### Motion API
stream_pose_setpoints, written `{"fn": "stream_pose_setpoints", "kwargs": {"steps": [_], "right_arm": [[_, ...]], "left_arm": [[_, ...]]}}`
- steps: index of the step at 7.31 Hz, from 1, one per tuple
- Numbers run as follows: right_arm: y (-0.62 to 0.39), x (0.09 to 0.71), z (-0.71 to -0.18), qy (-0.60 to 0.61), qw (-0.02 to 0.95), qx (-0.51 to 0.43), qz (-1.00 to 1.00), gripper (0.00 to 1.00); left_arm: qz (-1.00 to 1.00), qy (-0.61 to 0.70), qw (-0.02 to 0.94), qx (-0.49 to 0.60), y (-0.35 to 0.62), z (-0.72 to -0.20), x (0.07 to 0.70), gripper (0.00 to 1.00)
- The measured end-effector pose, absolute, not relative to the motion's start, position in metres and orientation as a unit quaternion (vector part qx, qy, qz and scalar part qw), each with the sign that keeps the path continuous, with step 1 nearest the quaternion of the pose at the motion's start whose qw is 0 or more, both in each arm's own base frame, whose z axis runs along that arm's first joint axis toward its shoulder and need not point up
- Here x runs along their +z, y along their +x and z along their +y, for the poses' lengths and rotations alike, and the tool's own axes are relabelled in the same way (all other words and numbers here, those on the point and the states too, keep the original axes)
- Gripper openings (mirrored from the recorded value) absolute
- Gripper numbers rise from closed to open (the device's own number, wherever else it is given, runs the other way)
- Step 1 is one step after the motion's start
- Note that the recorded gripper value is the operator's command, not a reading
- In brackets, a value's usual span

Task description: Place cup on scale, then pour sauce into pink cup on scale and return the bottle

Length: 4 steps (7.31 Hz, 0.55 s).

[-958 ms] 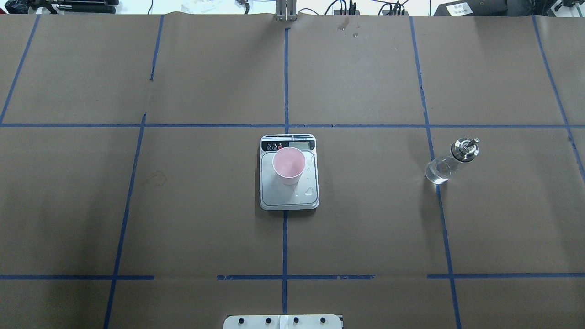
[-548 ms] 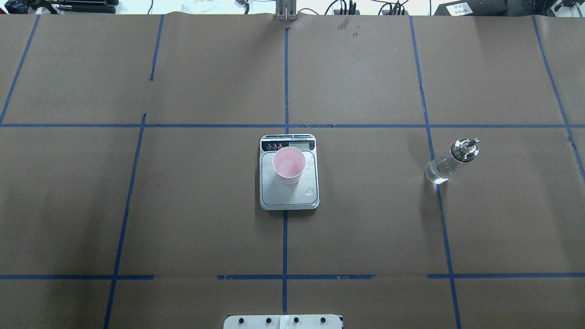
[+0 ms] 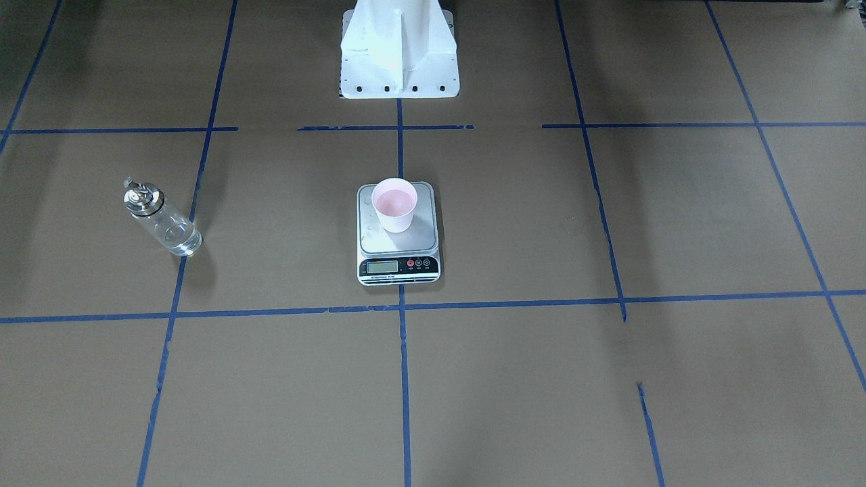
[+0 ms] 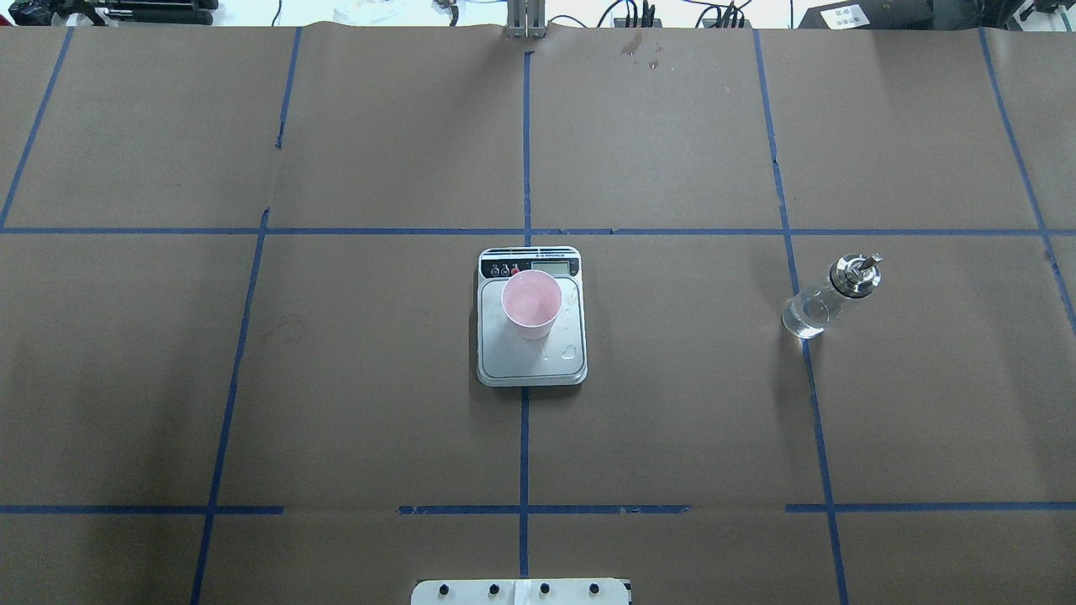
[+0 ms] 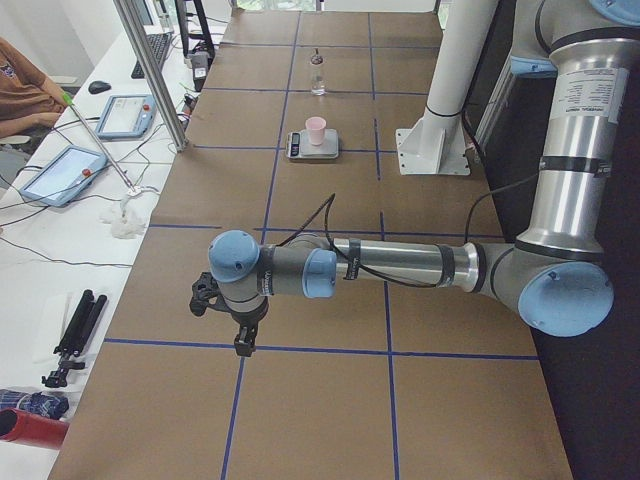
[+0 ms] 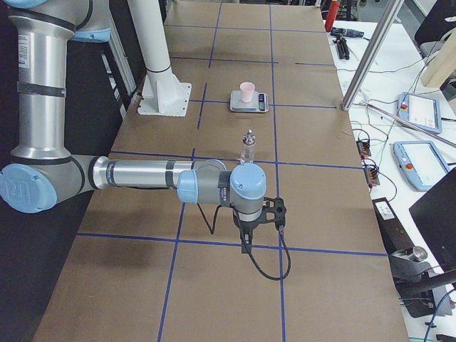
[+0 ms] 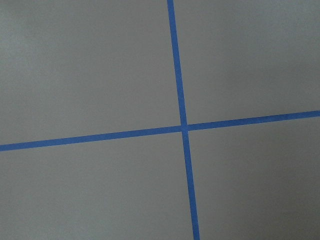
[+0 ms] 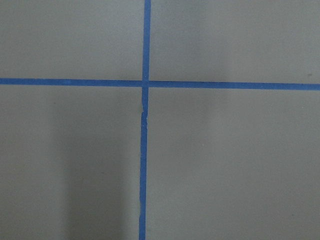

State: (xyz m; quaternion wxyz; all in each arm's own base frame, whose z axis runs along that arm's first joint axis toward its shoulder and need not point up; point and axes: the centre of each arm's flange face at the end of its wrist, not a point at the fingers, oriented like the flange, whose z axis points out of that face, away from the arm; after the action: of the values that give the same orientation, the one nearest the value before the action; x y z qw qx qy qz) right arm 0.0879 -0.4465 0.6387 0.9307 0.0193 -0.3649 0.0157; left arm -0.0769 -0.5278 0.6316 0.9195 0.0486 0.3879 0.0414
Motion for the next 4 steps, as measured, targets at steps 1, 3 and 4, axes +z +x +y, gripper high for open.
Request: {"fn": "stream_pose_setpoints", "kwargs": {"steps": [1, 3, 4], "right_arm": [[0.0874, 0.6365, -0.4476, 0.011, 0.929, 0.038, -0.367, 1.00], [0.0869, 0.6319, -0.4482, -0.001, 0.925, 0.074, -0.372, 1.00], [0.0869, 0.6307, -0.4481, -0.003, 0.925, 0.080, -0.373, 1.00]], "left_arm": [[0.388, 0.049, 0.920, 0.041, -0.0769, -0.5278, 0.6317, 1.00], [0.388, 0.048, 0.920, 0.041, -0.0769, -0.5273, 0.6327, 1.00], [0.388, 0.047, 0.919, 0.041, -0.0769, -0.5271, 0.6329, 1.00]]}}
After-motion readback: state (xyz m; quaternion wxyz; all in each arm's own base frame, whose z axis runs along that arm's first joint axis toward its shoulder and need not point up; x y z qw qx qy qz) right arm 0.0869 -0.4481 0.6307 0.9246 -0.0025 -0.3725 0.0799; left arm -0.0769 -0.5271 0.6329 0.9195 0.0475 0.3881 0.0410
